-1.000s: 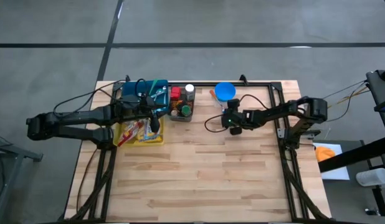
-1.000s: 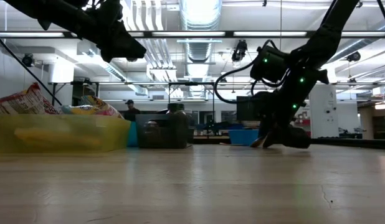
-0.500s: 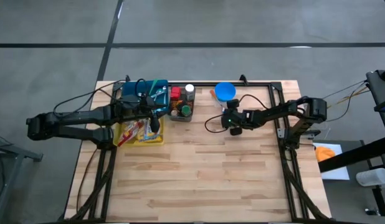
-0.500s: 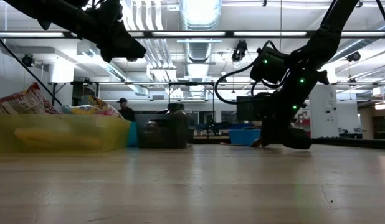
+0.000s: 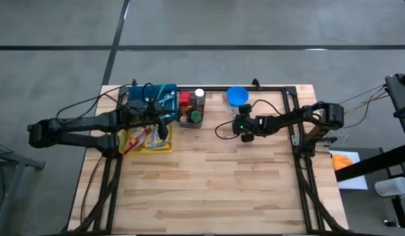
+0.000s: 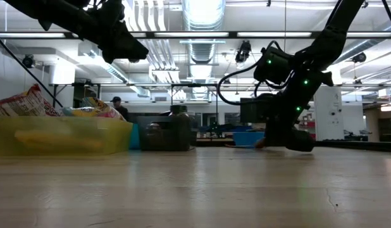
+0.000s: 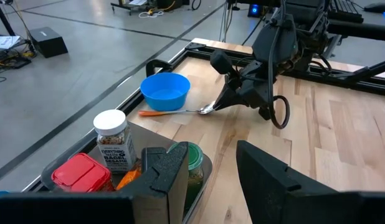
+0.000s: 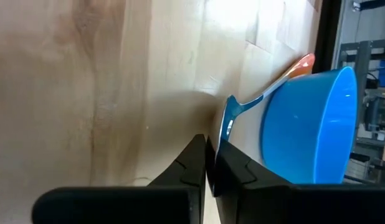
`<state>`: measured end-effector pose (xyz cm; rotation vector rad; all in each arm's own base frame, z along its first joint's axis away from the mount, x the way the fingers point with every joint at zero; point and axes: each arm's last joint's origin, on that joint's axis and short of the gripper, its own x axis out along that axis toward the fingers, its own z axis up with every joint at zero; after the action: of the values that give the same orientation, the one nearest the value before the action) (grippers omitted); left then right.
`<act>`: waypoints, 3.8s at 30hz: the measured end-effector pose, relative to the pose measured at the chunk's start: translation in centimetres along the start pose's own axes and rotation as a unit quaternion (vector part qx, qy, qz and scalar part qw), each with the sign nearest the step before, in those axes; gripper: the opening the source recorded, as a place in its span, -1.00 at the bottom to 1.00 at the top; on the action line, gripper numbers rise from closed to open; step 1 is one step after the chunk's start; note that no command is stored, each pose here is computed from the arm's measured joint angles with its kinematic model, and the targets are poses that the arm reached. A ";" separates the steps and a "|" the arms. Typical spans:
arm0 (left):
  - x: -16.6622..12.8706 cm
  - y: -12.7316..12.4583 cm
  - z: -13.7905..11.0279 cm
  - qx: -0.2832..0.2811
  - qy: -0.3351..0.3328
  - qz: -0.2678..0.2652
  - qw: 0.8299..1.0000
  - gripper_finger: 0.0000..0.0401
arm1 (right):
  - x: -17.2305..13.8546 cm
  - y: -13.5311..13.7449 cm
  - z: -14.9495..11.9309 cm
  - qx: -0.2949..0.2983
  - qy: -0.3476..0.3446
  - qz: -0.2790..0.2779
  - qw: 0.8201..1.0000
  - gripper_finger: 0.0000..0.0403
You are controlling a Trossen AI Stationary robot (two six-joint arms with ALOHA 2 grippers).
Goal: Pick & Place Food Item
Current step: Put the orange spoon into the blue bin
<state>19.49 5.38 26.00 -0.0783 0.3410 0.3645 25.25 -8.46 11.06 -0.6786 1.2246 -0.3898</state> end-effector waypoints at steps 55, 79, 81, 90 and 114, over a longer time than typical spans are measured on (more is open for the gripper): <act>0.0 0.0 -0.3 0.002 0.016 0.001 1.000 -0.32 | -2.4 -4.9 12.6 0.240 -0.458 -0.042 0.855 -0.94; 0.0 0.0 -0.5 0.003 0.026 0.001 1.000 -0.32 | 5.2 -7.3 22.2 0.225 -0.457 0.012 0.861 -0.94; 0.0 0.0 -0.5 0.003 0.026 0.001 1.000 -0.32 | 5.7 -8.0 22.5 0.227 -0.460 0.010 0.858 -0.94; 0.0 0.0 -0.5 0.003 0.027 0.001 1.000 -0.32 | 8.0 -9.2 22.2 0.261 -0.435 0.059 0.860 -0.94; 0.0 0.0 -0.7 0.003 0.030 0.001 1.000 -0.32 | 8.1 -10.1 22.3 0.270 -0.377 0.110 0.879 -0.94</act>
<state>19.28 5.32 25.36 -0.0827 0.4007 0.3644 49.73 -15.01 15.95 -0.1537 0.3967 -0.2192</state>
